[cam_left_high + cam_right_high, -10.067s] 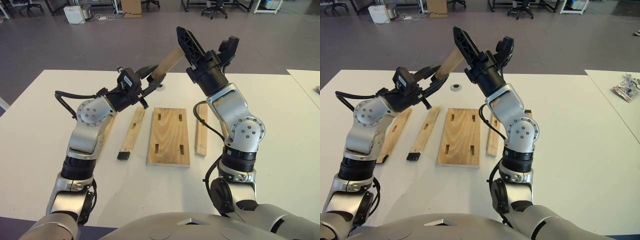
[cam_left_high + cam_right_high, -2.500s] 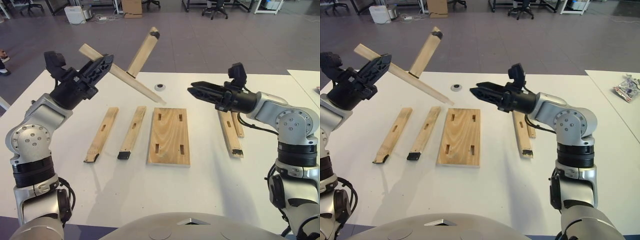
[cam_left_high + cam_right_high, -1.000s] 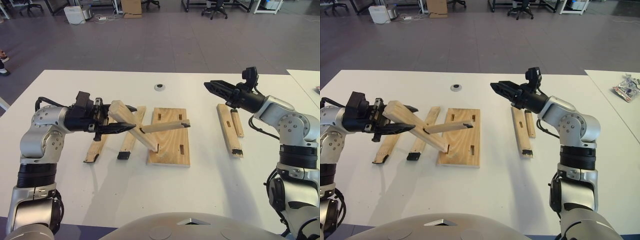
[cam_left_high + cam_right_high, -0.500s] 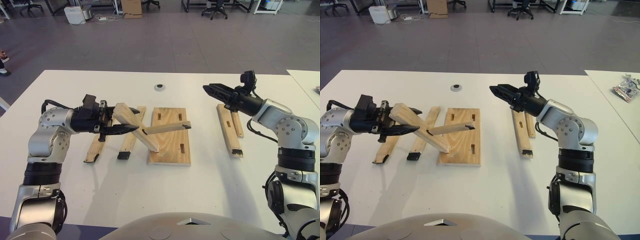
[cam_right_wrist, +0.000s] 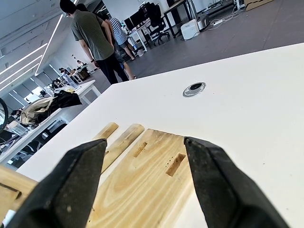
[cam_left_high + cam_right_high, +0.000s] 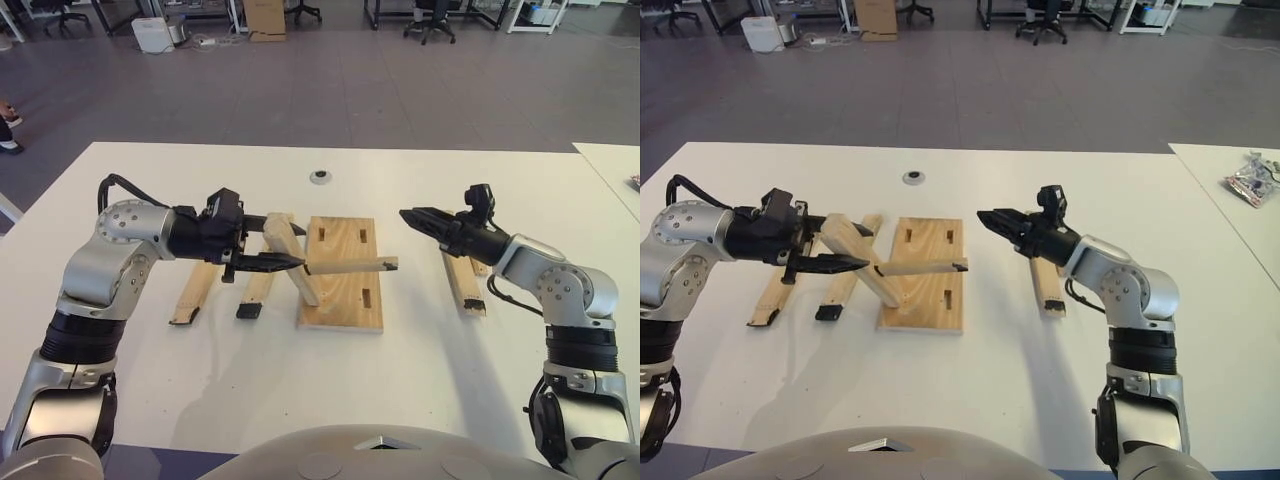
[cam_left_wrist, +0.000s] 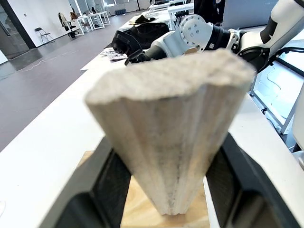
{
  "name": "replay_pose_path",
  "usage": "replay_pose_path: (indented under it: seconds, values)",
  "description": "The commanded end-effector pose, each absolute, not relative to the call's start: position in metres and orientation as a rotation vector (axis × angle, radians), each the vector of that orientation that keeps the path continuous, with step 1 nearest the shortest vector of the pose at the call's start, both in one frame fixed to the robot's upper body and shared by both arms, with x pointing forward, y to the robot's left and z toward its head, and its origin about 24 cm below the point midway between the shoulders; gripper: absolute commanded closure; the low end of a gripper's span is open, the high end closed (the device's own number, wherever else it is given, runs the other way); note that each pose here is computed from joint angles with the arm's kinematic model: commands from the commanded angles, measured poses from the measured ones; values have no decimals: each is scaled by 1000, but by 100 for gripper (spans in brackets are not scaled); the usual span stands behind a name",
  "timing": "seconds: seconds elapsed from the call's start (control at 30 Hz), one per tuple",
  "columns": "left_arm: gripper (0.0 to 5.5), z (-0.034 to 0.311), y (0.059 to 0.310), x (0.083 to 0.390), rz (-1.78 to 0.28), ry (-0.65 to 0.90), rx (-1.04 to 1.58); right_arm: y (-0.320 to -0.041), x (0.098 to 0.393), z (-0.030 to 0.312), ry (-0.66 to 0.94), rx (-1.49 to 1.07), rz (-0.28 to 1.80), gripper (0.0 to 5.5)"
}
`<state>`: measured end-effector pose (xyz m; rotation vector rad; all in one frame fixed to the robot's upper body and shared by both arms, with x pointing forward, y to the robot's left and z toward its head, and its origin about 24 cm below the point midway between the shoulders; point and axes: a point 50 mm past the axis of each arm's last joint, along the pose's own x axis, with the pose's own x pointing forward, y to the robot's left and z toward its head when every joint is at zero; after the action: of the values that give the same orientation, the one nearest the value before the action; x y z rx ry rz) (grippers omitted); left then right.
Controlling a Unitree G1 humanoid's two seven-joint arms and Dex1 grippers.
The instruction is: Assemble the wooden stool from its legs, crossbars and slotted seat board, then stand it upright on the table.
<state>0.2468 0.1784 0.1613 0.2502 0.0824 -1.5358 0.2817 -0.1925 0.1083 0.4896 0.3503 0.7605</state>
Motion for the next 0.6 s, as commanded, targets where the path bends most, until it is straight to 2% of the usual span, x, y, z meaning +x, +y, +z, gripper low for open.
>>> replay_pose_path:
  seconds: [0.03, 0.13, 0.17, 0.37, 0.5, 0.6]
  values:
    - [344, 105, 184, 228, -1483, 378, 150, -195, 285, 117, 312, 484, 741, 245]
    - [344, 109, 184, 232, -1418, 329, 54, -196, 286, 117, 310, 487, 734, 245]
    - [306, 111, 185, 234, -1399, 315, 45, -196, 286, 117, 309, 487, 733, 245]
    - [221, 128, 190, 245, -1289, 234, 90, -194, 287, 118, 300, 492, 725, 245]
    - [155, 111, 206, 232, -1130, 296, 123, -194, 285, 116, 295, 501, 714, 245]
    - [107, 90, 203, 209, -1087, 391, 68, -192, 283, 114, 296, 509, 714, 245]
